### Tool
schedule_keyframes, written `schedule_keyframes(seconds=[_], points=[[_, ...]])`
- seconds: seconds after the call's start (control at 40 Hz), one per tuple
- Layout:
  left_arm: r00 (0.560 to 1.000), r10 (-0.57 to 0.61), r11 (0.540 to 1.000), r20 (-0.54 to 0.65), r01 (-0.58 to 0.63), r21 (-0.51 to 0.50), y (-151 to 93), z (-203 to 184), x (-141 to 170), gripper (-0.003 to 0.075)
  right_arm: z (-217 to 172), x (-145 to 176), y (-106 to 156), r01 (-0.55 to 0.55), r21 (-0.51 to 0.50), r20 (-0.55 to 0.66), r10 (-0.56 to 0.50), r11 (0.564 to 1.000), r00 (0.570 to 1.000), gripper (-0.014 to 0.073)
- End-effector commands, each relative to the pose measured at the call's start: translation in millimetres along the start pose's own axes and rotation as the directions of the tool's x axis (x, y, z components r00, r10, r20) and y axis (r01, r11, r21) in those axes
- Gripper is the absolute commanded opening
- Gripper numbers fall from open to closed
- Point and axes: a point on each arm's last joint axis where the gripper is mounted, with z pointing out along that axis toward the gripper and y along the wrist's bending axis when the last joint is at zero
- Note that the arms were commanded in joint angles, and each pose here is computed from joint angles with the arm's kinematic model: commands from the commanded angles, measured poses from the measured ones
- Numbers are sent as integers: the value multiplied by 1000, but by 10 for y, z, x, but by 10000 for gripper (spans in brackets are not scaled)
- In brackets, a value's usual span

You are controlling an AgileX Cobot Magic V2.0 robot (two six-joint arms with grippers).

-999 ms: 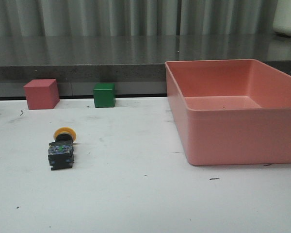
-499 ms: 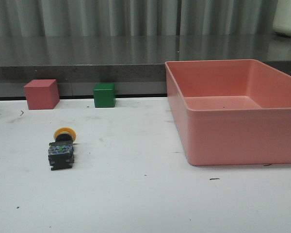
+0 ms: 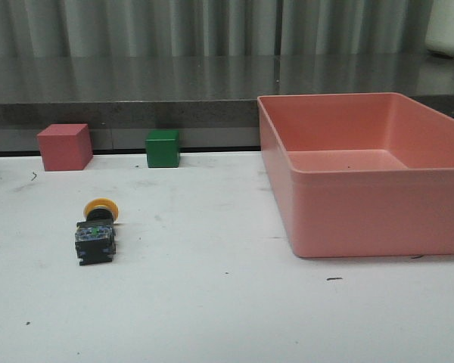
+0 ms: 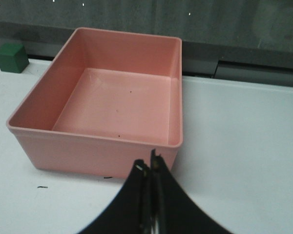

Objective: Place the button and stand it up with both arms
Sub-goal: 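Withdraw the right gripper upward away from the button, then lower the open left gripper over the button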

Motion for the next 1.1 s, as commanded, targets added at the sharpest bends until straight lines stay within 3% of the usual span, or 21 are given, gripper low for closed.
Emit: schedule_keyframes(seconds=[0.0,0.3,0.549,0.749,0.974,1.074], points=[[995,1,1000,102,-3,18,-29,-12,-186,673,-97,-81,-9,18,17,151,-21,1000,988,-69],[993,-18,1000,117,16,26,-38,26,-232,673,-118,-51,-8,18,17,153,-21,1000,988,-69],[998,-16,999,-58,17,26,-95,372,-388,673,-118,-50,-8,18,17,152,-21,1000,988,-69],[979,36,986,-203,-1,168,-402,714,-376,673,-118,-50,-8,18,17,152,-21,1000,988,-69],[874,99,948,-476,63,313,-976,1129,-187,673,-118,-50,-8,18,17,152,-21,1000,988,-69],[788,146,943,-598,71,325,-1187,1366,-63,673,-118,-50,-8,18,17,152,-21,1000,988,-69]])
